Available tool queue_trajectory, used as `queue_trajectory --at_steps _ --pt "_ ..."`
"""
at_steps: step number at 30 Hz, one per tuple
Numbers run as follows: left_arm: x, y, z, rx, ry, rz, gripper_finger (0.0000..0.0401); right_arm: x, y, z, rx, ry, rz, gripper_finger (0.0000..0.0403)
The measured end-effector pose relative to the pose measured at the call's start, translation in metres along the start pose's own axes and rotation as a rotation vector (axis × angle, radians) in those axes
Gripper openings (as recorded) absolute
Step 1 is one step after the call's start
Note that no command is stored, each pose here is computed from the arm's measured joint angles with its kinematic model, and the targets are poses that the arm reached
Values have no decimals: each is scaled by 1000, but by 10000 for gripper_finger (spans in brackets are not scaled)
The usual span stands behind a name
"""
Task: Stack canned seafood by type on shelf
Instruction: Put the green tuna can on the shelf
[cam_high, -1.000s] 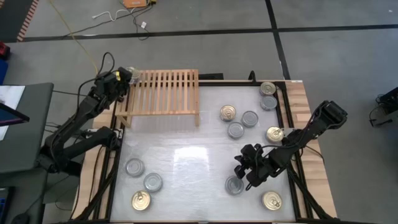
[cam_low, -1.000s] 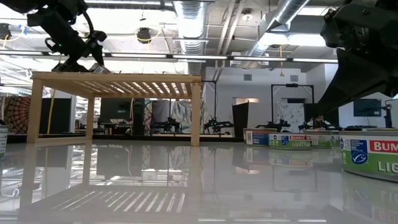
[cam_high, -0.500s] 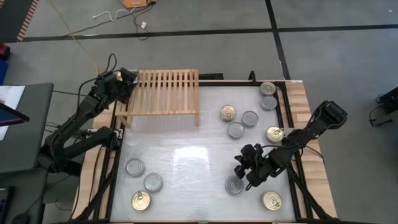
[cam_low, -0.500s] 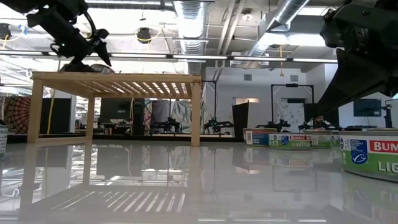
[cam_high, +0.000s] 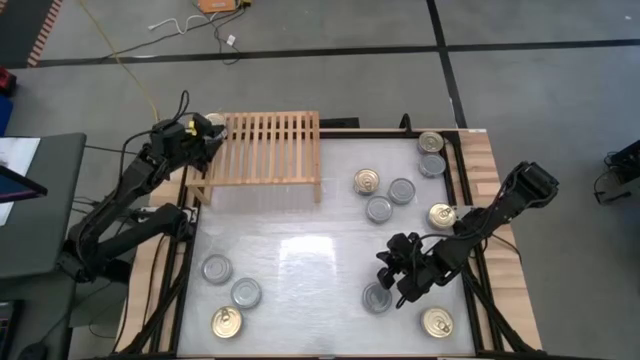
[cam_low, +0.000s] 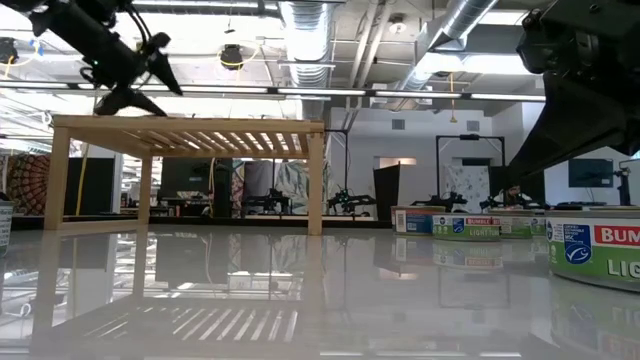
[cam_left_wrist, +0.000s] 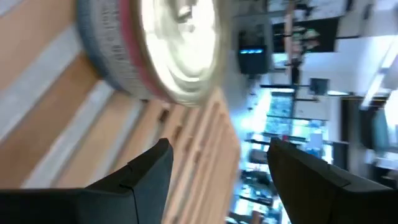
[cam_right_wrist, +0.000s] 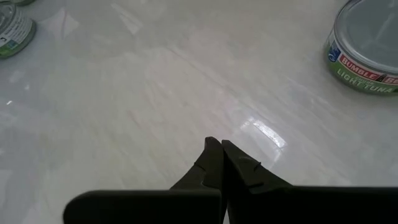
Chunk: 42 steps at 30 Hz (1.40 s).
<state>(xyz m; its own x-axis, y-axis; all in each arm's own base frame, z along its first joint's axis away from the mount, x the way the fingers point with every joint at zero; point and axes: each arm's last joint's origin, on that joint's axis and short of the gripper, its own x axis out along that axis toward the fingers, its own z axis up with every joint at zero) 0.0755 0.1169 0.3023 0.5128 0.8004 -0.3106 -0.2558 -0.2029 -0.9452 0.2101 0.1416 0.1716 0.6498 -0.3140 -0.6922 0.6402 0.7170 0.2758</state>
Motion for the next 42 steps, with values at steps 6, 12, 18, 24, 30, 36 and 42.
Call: queue_trajectory --at_steps 6,12,18,24,30,36,42 --pt "-27 -17 -2 161 3 -216 251 0 0 0 -13 0 2 22" --pt "-59 -25 -17 460 123 -398 251 1 0 1 -10 -2 -4 22" --pt "-67 -29 -39 711 284 -555 251 6 -2 7 13 -11 -25 22" --pt "-60 -33 -66 1001 384 -685 251 13 -5 16 48 -24 -49 22" --pt "-47 -27 -98 1175 515 -693 251 17 -6 22 79 -36 -55 22" --pt "-38 -16 -132 1322 566 -627 251 19 -7 25 91 -42 -64 22" --pt "-45 1 -178 1438 660 -647 251 19 -7 25 93 -39 -62 22"
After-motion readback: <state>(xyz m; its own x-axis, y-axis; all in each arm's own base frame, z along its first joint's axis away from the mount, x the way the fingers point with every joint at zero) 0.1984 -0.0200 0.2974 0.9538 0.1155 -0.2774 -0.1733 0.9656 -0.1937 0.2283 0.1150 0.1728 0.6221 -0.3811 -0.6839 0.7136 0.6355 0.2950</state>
